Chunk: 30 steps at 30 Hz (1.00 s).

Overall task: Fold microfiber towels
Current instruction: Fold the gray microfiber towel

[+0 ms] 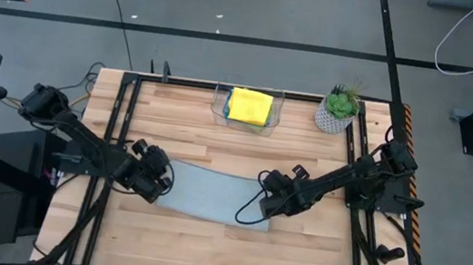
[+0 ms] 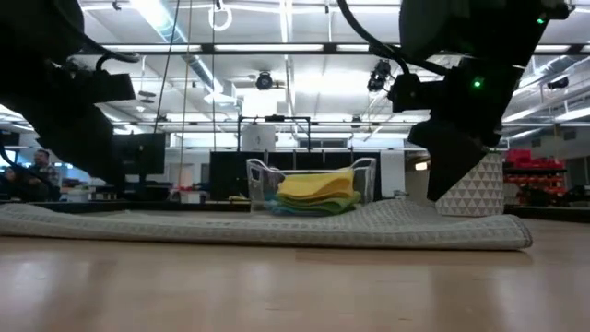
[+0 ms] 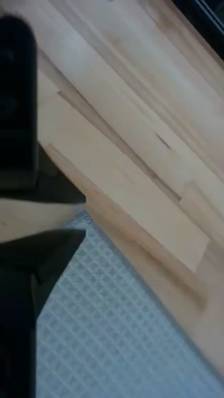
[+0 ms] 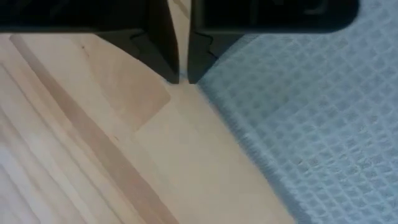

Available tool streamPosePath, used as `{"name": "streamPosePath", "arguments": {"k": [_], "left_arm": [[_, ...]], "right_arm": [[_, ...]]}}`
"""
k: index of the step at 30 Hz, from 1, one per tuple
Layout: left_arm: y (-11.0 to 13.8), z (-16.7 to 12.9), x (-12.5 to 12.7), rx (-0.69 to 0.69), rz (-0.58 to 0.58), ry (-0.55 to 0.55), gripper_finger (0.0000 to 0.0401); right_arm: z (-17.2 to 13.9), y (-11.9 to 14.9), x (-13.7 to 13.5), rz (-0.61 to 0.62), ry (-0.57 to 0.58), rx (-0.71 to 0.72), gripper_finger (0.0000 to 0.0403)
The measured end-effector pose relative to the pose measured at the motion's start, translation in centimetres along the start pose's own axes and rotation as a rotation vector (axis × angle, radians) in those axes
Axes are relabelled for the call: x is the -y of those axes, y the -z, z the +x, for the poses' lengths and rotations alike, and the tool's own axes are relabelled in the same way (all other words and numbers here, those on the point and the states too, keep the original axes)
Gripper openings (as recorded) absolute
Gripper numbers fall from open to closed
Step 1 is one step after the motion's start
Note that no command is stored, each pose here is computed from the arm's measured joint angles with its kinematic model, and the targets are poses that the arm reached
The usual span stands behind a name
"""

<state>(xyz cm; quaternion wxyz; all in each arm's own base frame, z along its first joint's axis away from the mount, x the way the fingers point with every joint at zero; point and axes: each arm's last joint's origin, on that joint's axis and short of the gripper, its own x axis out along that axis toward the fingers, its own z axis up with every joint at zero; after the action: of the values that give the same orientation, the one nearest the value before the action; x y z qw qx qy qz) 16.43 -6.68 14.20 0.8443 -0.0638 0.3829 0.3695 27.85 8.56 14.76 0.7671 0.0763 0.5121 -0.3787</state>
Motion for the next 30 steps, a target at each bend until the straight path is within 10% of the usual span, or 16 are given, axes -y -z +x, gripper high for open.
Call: {"name": "streamPosePath", "arguments": {"k": [10,20,30], "left_arm": [[-1.1,-0.4,-1.4,-0.060,0.183,-0.037,0.0204],[-0.2,2.1,-2.2,0.048,0.195,0.375,0.0014],[0.5,4.5,-3.7,0.036,0.165,0.394,0.0007]], "right_arm": [[-1.0,-1.8,1.2,-0.048,0.076,-0.043,0.0151],[-4.3,-2.2,3.1,0.071,-0.340,0.148,0.0013],[1.7,2.3,2.9,0.224,-0.447,0.067,0.0009]]}}
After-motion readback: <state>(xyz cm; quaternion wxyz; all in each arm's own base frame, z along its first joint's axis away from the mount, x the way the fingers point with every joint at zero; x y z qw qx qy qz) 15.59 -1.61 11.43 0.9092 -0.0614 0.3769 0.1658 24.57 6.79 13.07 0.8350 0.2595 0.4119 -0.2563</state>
